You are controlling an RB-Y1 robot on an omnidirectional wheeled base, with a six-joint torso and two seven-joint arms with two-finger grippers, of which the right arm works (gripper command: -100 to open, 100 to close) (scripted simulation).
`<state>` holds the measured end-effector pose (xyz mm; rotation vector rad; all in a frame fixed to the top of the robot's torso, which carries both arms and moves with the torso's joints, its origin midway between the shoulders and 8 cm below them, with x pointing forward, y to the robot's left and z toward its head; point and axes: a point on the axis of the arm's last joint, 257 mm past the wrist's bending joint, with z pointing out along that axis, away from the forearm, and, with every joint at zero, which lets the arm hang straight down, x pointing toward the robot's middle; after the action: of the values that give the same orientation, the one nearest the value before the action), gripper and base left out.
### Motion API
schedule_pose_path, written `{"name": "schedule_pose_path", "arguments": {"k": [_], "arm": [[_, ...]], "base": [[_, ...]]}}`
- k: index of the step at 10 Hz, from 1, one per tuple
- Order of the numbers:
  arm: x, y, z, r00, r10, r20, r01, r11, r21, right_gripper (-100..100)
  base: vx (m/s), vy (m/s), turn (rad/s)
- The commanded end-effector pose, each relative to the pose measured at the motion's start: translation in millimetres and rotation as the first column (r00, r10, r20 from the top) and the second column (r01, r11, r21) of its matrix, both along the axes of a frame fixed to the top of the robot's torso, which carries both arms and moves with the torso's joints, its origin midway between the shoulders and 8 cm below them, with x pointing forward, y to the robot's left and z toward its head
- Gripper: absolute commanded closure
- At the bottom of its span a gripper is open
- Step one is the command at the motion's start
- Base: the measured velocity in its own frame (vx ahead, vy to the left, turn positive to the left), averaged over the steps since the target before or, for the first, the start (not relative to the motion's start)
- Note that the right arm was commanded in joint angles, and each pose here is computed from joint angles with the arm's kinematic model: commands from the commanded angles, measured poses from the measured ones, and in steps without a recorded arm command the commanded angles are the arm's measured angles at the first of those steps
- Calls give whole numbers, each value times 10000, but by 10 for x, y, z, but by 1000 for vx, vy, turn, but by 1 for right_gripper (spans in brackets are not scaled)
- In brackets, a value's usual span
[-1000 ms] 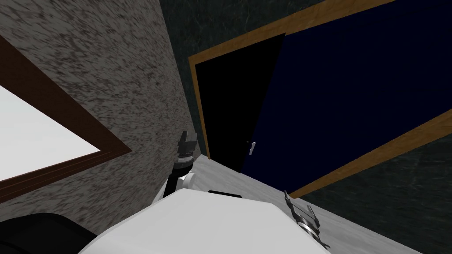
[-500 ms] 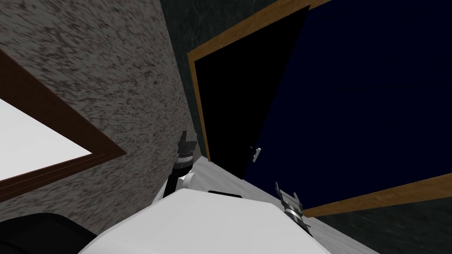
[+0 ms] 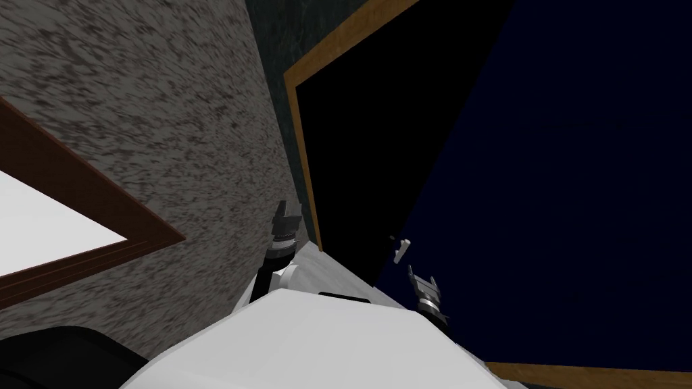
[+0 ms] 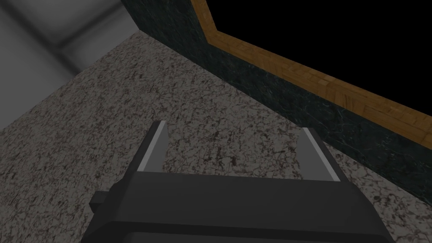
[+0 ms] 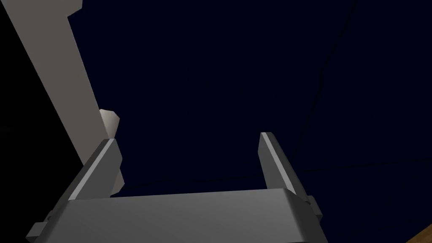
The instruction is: Pull the door open
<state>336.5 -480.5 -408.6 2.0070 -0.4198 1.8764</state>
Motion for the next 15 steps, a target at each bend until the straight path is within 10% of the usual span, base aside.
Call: {"name": "schedule_pose_path", "arguments": {"k": [1, 3, 5, 6, 11, 15], "arm": [[173, 154, 90, 9991, 286, 305, -290, 9995, 113, -100], [360, 341, 172, 9963, 597, 614, -612, 9979, 226, -100], [279, 308, 107, 9980, 500, 394, -509, 9984, 233, -100], [279, 308, 107, 9980, 500, 394, -509, 9984, 233, 100], [279, 308, 107, 9980, 500, 394, -509, 9984, 233, 100], [-15, 80, -30, 9999, 93, -88, -92, 9999, 106, 100]], "base": [[181, 6, 133], [155, 10, 64], [53, 23, 40], [-4, 0, -24], [-1, 2, 3], [-138, 26, -58]]}}
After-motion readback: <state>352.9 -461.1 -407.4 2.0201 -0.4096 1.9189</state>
